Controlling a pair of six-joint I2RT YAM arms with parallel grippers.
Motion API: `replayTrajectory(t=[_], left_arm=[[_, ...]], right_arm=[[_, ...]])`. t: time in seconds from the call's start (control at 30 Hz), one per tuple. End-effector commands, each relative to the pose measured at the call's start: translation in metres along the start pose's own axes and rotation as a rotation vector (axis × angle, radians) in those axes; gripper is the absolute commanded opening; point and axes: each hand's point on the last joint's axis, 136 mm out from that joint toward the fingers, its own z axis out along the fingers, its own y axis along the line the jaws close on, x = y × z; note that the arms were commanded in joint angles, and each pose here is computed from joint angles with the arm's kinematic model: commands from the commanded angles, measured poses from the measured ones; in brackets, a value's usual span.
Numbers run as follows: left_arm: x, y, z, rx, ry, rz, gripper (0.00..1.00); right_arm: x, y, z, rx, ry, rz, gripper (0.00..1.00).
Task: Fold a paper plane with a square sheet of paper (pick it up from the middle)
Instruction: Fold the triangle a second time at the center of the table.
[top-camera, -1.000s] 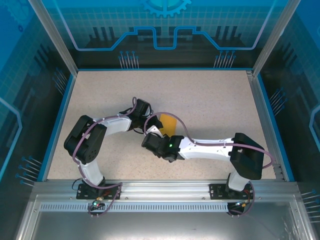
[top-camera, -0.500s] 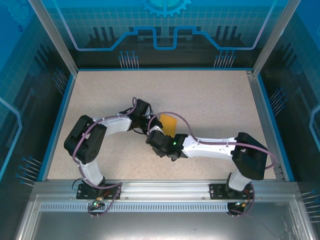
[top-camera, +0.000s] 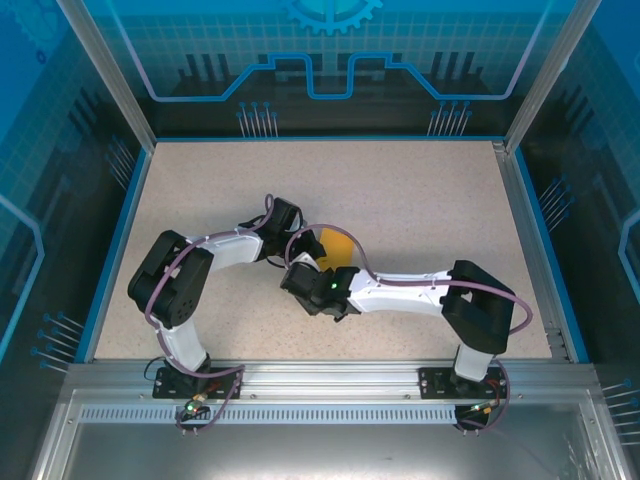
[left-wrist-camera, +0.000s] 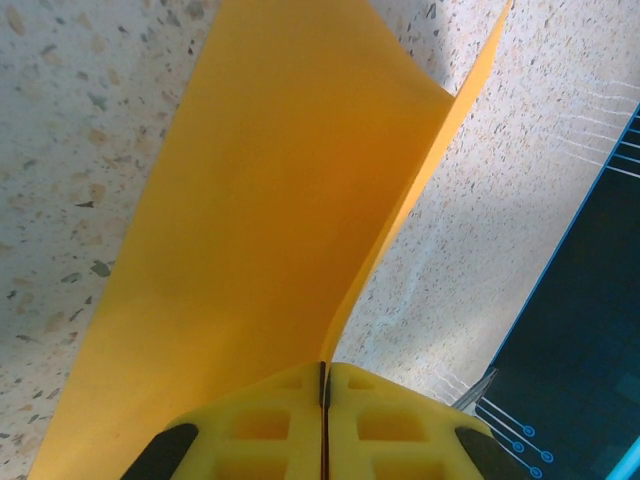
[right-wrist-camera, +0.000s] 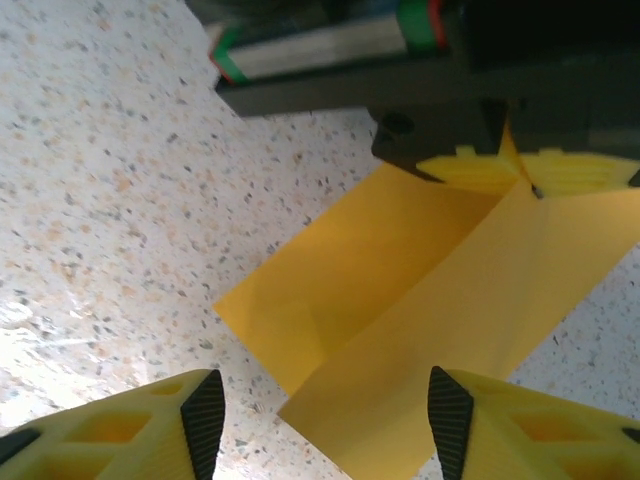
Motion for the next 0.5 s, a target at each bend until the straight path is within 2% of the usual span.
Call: replayTrajectory(t=[0.0,0.17,0.33,0.4,0.47], left_arm=[[0.0022,-0.0086,-0.0031,0.014,0.024,0.02,0.08],[0.0016,-0.0096,-0.0026,0.015,0.025,0.019,0.08],[0.001,-0.0105,-0.0028,0.016,0.023,0.021,0.08],[0.0012,-0.011,-0.0038,0.016,0.021,0.023,0.12],[0.0015,-0.0121,-0.0054,0.018,0.018,0.033,0.14]], right_arm=[[-0.0047,-0.0026,-0.0079,0.032,-0.018,0.009,0.53],[-0.0029,-0.0063,-0.0124,0.039,-0.025,0.013,0.31],[-0.001,-0.009,-0.0153,0.032,-0.026,0.015,0.16],[-0.0011,-0.01,-0.0168,0.021,-0.031,0.024,0.09],[-0.0013,-0.0115,-0.0177,0.001,-0.035,0.041,0.06]])
